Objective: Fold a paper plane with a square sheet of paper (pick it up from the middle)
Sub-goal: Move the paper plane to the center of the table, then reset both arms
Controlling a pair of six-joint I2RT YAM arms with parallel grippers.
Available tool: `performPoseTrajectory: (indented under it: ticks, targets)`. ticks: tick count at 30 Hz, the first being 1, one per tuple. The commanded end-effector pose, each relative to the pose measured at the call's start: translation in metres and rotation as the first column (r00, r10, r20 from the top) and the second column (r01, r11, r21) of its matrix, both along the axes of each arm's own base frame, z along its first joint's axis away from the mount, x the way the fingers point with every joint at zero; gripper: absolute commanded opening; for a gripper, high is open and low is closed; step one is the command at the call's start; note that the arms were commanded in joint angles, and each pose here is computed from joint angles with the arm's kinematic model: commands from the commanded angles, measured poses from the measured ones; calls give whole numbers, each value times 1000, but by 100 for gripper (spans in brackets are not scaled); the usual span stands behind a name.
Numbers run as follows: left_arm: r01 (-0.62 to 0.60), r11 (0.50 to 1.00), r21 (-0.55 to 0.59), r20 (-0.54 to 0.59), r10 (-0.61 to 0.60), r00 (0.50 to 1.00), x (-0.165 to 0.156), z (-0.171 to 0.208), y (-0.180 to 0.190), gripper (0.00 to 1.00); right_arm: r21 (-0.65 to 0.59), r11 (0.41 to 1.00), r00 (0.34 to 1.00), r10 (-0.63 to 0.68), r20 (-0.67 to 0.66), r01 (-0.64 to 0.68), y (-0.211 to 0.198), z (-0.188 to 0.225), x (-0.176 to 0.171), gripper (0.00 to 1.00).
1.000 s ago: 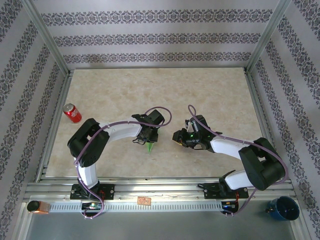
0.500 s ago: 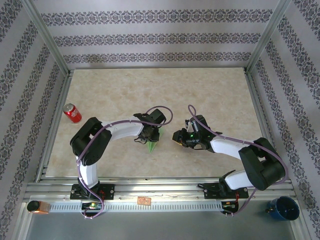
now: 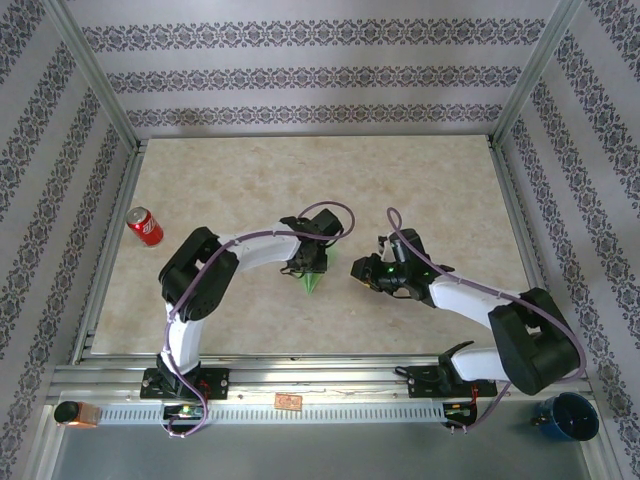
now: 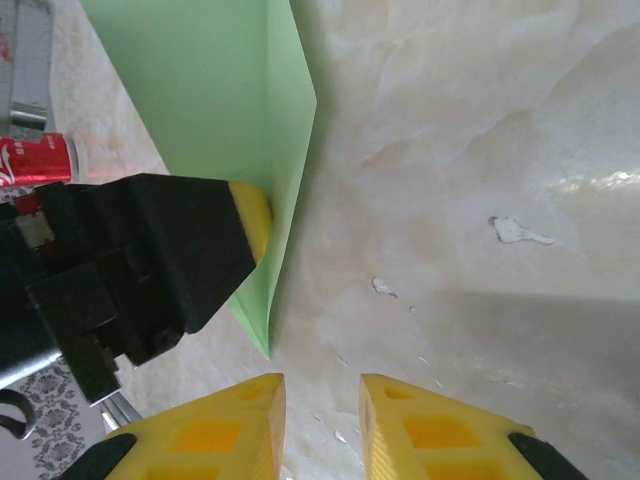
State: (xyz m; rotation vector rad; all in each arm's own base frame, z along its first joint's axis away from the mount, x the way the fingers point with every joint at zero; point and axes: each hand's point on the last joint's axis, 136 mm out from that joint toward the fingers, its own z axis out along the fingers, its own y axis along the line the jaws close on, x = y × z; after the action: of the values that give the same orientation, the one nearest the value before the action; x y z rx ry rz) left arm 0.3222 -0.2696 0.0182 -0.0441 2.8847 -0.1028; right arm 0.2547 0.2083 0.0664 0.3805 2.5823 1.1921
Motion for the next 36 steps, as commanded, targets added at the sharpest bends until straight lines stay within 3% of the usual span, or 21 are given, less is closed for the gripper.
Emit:
performPoseTrajectory:
  ticks: [1,22,25,28,31,36]
  targets:
    - [-29,997,71,-68,34,997,-12,-16,10,42,-6,1000,1000,11,0,-11,-8,-1,-7,28]
    - [-39,999,-25,94,41,995,3,67,8,46,17,999,997,-49,64,48,-27,24,-1,28]
    - [-14,998,-66,171,25,985,4,93,9,46,-34,998,993,-55,102,59,-38,30,3,31]
    - [-7,998,-63,305,26,952,8,124,27,52,-172,981,982,-64,177,95,-61,43,13,37]
    - [-28,999,-20,433,34,901,10,144,63,65,-400,897,952,-67,299,189,-98,61,31,47]
    - [-60,995,82,560,4,829,11,142,136,93,-653,648,867,-24,497,392,-158,79,65,83]
